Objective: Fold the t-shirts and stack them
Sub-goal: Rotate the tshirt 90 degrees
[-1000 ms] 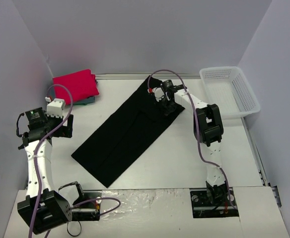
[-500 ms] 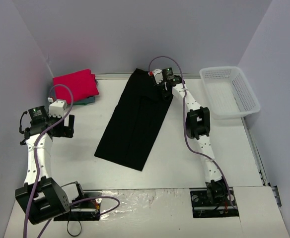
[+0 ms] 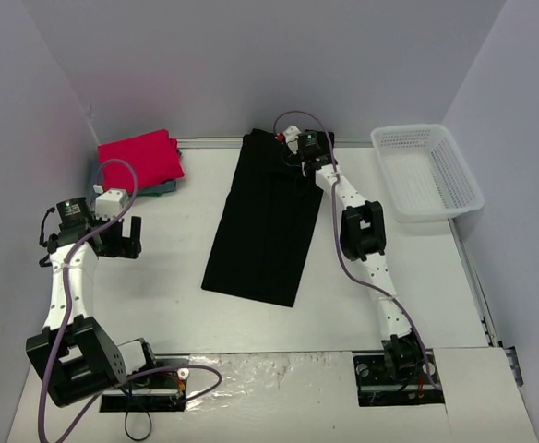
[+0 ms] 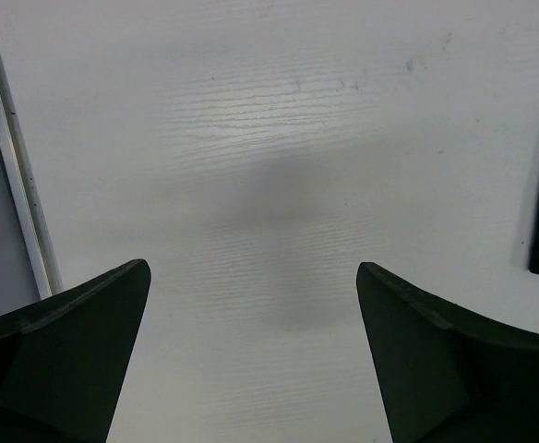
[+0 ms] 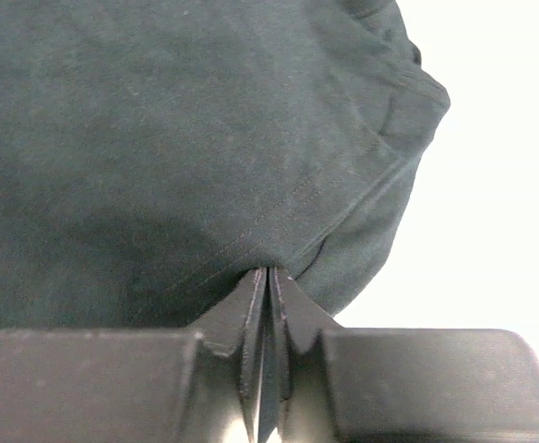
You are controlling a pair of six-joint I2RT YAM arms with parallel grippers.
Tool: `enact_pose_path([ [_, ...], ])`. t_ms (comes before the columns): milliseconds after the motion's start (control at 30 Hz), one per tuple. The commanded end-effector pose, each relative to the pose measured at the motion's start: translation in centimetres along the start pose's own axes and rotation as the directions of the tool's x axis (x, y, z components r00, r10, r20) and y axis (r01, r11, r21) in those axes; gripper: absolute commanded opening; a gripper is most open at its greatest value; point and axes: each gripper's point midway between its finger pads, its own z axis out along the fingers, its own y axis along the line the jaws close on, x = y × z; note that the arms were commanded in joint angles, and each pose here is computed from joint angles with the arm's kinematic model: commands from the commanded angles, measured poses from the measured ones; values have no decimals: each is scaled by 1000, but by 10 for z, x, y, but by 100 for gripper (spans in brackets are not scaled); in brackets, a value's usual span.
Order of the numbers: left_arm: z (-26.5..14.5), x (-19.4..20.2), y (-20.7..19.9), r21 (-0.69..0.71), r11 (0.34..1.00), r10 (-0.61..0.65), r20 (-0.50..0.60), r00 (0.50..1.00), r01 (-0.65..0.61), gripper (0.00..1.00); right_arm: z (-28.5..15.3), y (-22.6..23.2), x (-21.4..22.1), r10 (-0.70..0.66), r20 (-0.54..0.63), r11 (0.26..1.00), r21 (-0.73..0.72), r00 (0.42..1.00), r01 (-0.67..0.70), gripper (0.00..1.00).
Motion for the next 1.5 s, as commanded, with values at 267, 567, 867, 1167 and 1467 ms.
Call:
enact_pose_path([
  [267, -22, -20, -10, 29, 999, 27, 95, 995, -30, 94, -40, -47, -18, 69, 36, 988, 137, 997, -74, 0],
  [567, -30, -29, -24, 86, 995, 36, 148, 988, -49, 94, -168, -59, -70, 146, 157, 989, -3, 977, -147, 0],
  [867, -36, -30, -33, 121, 989, 68, 168, 983, -90, 94, -289, 49, -12, 130, 14, 807, -583, 991, -97, 6],
  [1167, -38, -28, -41, 157, 983, 65, 174, 983, -93, 94, -328, 144, 70, -113, -164, 643, -764, 980, -54, 0],
  [1467, -39, -28, -41, 159, 982, 69, 176, 982, -98, 94, -341, 195, 95, -244, -169, 546, -838, 955, -9, 0],
])
